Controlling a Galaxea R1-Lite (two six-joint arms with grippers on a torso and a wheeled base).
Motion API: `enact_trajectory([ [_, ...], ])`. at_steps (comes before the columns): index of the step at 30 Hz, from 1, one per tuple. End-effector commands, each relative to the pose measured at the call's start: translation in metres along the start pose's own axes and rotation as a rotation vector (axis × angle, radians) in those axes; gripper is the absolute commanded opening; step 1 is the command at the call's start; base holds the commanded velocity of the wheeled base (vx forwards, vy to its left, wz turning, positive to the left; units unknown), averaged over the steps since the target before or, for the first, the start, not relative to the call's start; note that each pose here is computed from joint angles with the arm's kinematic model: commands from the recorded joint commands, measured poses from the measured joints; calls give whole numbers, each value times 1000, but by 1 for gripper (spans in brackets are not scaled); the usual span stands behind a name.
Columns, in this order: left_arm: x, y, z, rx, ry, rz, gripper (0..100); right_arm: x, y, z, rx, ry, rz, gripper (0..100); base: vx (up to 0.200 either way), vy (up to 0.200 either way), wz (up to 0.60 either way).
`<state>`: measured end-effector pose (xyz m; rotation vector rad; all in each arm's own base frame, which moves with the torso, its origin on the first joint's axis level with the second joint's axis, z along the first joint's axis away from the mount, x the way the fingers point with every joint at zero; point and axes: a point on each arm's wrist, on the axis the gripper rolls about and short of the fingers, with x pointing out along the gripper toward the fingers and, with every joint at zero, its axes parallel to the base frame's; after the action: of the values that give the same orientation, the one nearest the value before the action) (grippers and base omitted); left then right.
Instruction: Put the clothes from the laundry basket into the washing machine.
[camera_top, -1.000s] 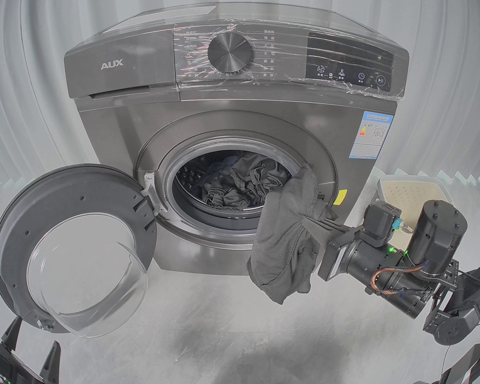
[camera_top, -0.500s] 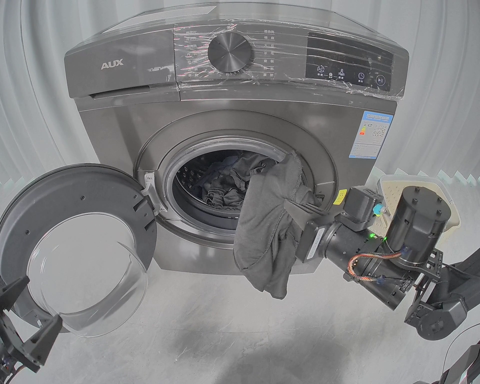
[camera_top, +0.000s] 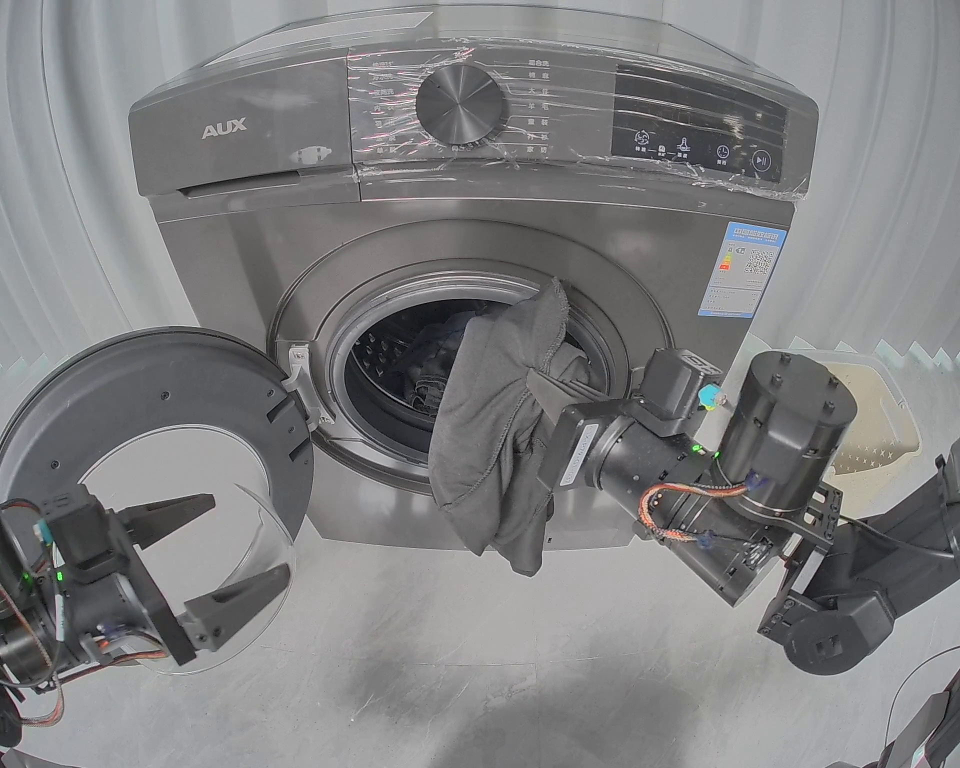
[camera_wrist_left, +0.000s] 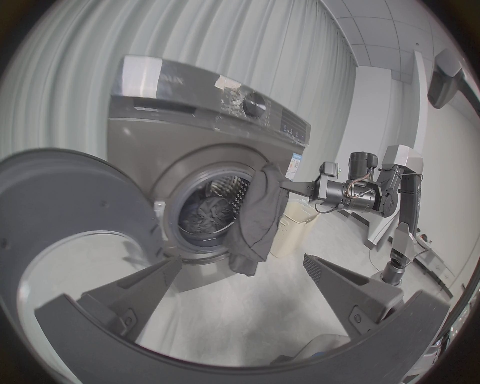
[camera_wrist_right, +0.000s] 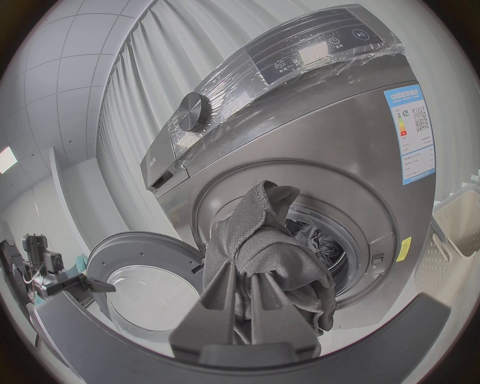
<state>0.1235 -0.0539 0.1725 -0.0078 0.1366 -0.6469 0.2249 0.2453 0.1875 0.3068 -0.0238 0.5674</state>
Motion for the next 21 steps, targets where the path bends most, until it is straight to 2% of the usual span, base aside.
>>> enact_trajectory([
  [1,52,2,-17,-44,132,-110,100,8,3,-5,6,-6,3,0,0,0,0],
  [9,85,4,-23,-61,195,-175,100,9,4,-8,3,-1,5,0,0,0,0],
  [13,98,6,-24,-61,189,-192,100,10,5,-7,6,-3,7,0,0,0,0],
  [16,114,4,-23,-47,154,-215,100,10,5,-8,6,-2,7,0,0,0,0],
  [19,123,4,-28,-50,151,-227,100,10,6,-10,5,4,10,0,0,0,0],
  [21,130,1,-32,-62,157,-238,100,9,6,-10,6,6,11,0,0,0,0],
])
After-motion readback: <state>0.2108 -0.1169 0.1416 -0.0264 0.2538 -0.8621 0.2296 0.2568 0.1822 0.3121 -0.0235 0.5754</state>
